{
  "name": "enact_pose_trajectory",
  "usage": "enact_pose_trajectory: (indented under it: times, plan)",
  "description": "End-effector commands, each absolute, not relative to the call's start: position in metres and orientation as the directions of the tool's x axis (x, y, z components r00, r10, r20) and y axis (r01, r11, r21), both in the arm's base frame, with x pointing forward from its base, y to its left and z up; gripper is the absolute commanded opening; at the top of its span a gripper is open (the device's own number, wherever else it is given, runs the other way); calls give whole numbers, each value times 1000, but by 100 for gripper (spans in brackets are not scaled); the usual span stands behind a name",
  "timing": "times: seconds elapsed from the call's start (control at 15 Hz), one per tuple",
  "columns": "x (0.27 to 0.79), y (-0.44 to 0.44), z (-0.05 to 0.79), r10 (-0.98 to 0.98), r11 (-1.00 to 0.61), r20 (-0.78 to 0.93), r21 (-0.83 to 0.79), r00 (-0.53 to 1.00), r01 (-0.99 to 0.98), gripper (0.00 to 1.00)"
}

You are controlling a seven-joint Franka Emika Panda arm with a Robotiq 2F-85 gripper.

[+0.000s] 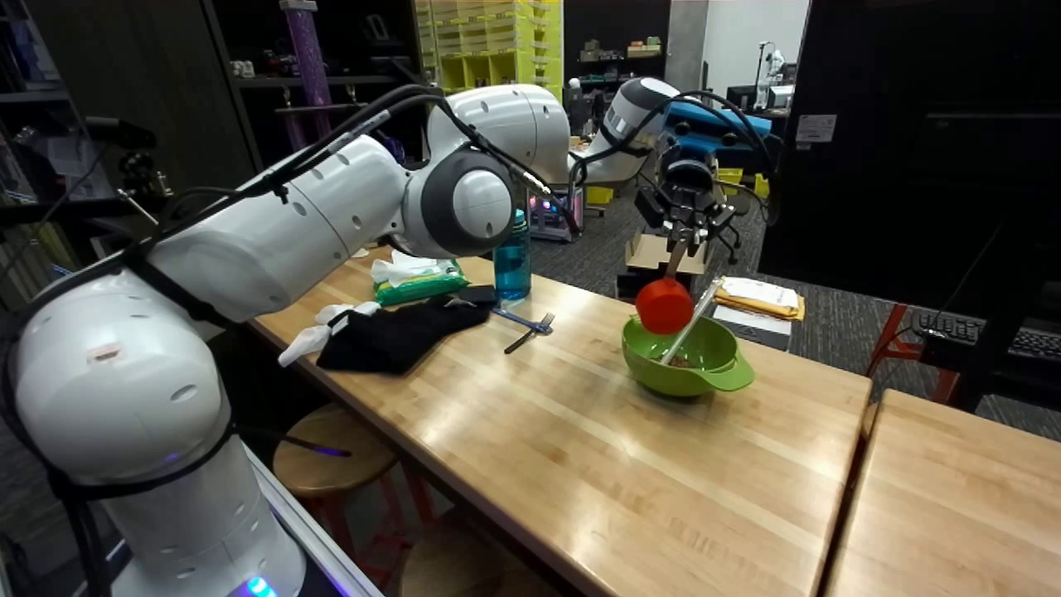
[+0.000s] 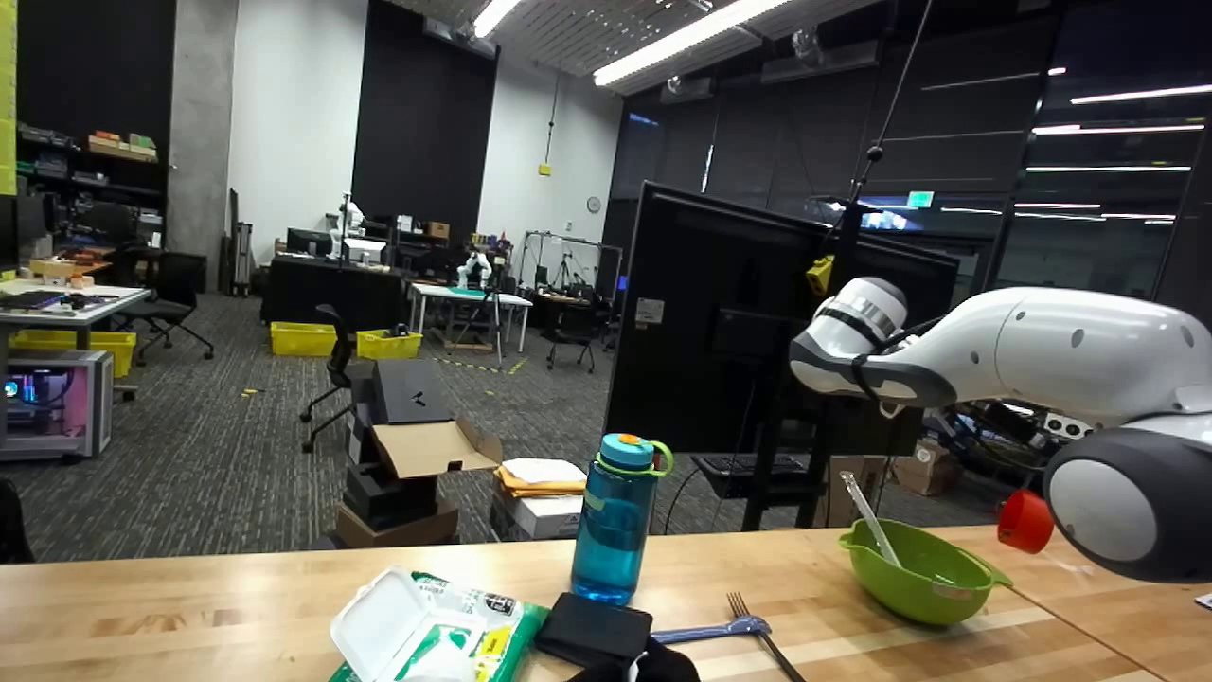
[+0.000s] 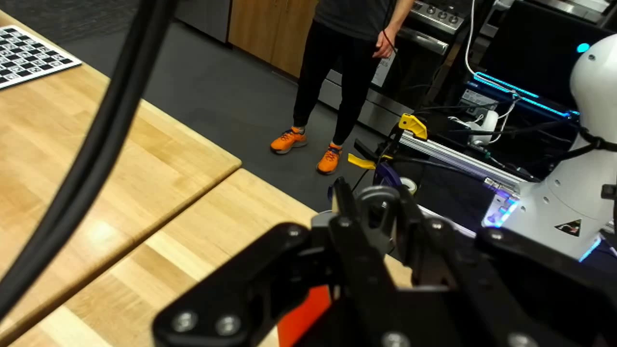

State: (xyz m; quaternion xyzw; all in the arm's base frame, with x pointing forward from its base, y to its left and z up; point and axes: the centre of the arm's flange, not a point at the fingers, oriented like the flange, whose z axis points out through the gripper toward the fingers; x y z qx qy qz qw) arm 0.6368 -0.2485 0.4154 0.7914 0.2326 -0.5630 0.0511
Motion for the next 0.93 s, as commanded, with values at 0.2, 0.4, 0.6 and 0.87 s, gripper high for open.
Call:
enact_pose_trajectory:
  times: [0.2,0.4,0.6,0.87]
  plan:
    - [564,-233,407,239,-901,-927,-100,289,423,6]
    - [564,-234,407,225,-910,-932,-96,285,403,6]
    - [563,-236,407,175,-917,-944,-52,279,397,6]
    - [562,-237,405,157,-924,-947,-40,282,380,6]
